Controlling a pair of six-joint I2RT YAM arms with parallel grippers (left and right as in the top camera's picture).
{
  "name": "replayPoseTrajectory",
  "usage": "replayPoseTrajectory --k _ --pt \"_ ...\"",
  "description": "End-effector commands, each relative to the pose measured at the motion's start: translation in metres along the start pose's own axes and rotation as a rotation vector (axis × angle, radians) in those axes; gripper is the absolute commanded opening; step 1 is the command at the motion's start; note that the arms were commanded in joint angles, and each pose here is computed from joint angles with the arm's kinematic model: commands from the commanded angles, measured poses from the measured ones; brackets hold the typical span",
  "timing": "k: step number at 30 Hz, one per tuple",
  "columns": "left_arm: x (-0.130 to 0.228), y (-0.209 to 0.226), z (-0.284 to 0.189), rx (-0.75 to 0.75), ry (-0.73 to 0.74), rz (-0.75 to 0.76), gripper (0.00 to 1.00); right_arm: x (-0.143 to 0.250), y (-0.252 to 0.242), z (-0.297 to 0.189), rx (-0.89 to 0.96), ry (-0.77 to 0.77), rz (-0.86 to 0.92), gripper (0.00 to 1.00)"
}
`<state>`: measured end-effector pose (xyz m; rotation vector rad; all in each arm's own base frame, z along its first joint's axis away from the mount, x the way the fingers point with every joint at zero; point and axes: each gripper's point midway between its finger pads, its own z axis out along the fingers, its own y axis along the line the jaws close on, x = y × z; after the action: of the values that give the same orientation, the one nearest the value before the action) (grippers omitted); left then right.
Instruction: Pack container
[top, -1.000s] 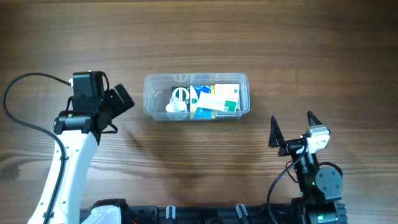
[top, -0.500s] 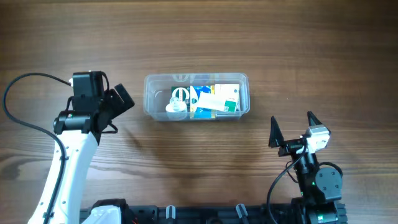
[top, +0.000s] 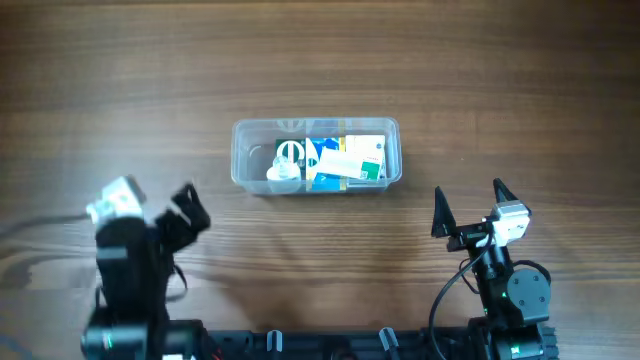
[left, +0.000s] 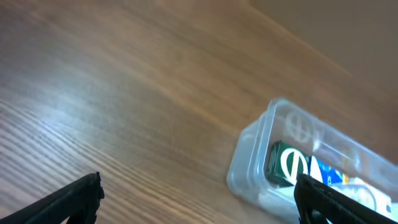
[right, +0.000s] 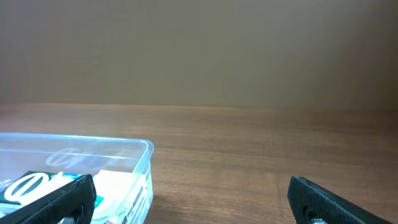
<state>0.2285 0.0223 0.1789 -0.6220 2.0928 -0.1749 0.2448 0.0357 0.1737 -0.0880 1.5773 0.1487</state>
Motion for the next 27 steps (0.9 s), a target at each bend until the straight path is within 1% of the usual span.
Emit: replayPoseTrajectory --k 1,3,8,10,16,20,23,24,27 --pt "0.021 0.011 -0.002 0.062 -0.103 -0.007 1.00 -0.002 0.001 0.000 -0.007 -0.010 -0.011 1.00" --pt "0.020 0.005 0.001 0.128 -0.168 -0.011 1.00 -0.002 0.001 0.000 -0.007 -0.010 -0.011 1.00" --pt "-0.006 -0.032 -0.002 0.377 -0.385 0.002 1.00 -0.002 0.001 0.000 -0.007 -0.010 -0.011 1.00" --pt "-0.012 -0.038 -0.004 0.424 -0.446 0.006 1.00 -0.002 0.001 0.000 -0.007 -0.010 -0.010 1.00" --pt "-0.005 -0.035 -0.001 0.444 -0.484 0.015 1.00 -0.002 0.001 0.000 -0.007 -0.010 -0.011 1.00" --pt "0.006 -0.038 0.005 0.450 -0.458 0.045 1.00 -0.002 0.001 0.000 -0.007 -0.010 -0.011 1.00" --pt "0.018 -0.033 0.017 0.429 -0.424 0.044 1.00 -0.002 0.001 0.000 -0.007 -0.010 -0.011 1.00" --pt "0.025 -0.026 0.023 0.395 -0.397 0.041 1.00 -0.002 0.001 0.000 -0.007 -0.010 -0.011 1.00" --pt "0.023 -0.024 0.023 0.376 -0.415 0.081 1.00 -0.002 0.001 0.000 -0.007 -0.010 -0.011 1.00"
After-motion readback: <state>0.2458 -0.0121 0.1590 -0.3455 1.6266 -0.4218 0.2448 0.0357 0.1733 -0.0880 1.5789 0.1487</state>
